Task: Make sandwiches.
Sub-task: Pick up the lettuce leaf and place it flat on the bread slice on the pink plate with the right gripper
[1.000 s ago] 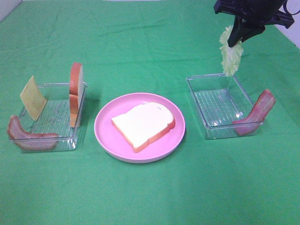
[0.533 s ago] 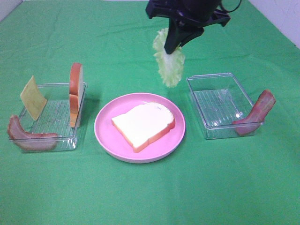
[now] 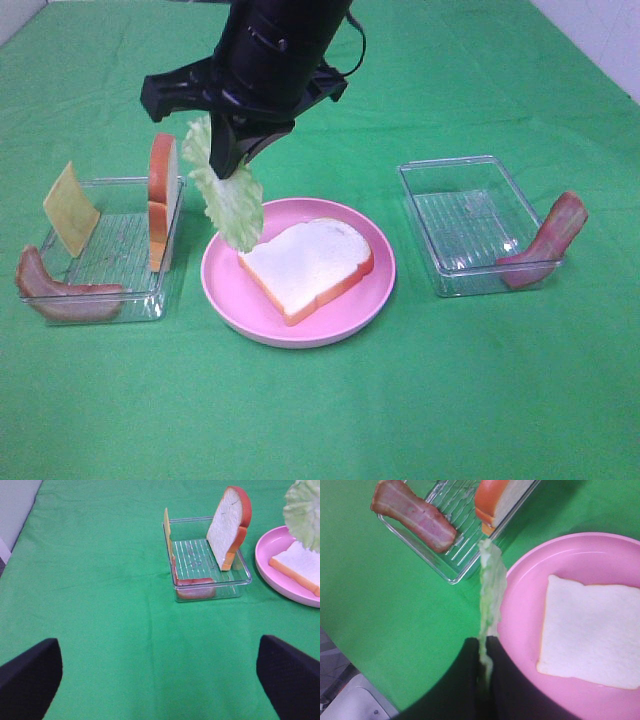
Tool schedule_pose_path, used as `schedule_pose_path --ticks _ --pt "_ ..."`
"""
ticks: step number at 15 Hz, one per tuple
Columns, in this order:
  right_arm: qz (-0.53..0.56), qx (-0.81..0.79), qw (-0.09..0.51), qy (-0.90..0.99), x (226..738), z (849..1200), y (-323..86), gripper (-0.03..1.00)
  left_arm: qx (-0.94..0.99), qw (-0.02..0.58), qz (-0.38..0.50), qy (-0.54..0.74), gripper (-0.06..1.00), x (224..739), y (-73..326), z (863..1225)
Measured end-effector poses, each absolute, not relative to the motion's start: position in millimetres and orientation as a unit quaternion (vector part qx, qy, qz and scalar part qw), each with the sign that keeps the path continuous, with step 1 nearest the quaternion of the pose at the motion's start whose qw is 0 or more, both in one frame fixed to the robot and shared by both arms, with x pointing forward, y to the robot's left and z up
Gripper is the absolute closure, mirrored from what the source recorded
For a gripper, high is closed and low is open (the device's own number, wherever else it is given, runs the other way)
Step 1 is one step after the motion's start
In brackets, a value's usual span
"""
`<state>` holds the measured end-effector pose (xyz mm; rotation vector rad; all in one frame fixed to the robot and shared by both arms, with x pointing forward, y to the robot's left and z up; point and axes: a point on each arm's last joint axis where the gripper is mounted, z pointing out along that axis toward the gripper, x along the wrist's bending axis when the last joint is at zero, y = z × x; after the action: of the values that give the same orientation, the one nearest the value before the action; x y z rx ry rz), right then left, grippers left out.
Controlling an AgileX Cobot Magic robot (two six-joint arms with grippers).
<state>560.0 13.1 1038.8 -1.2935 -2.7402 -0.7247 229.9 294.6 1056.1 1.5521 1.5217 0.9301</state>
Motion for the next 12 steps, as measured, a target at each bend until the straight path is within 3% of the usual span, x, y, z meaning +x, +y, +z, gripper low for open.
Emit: schedule_pose_path --ticks 2,8,12 --pt "-0.205 -0.417 0.014 -0.886 567.1 1009.5 19.0 0.93 0.608 0.379 0.364 0.596 -0.04 229.9 294.6 1056.1" --pt "-0.158 -0.416 0.009 -0.896 576.8 963.8 22.7 0.93 0.608 0.379 0.364 0.596 -0.04 229.9 294.6 1056.1" --pt "-0.128 -0.396 -0.054 -0.908 586.1 955.9 15.0 0.93 0.608 0.379 0.364 0.596 -0.04 229.9 294.6 1056.1"
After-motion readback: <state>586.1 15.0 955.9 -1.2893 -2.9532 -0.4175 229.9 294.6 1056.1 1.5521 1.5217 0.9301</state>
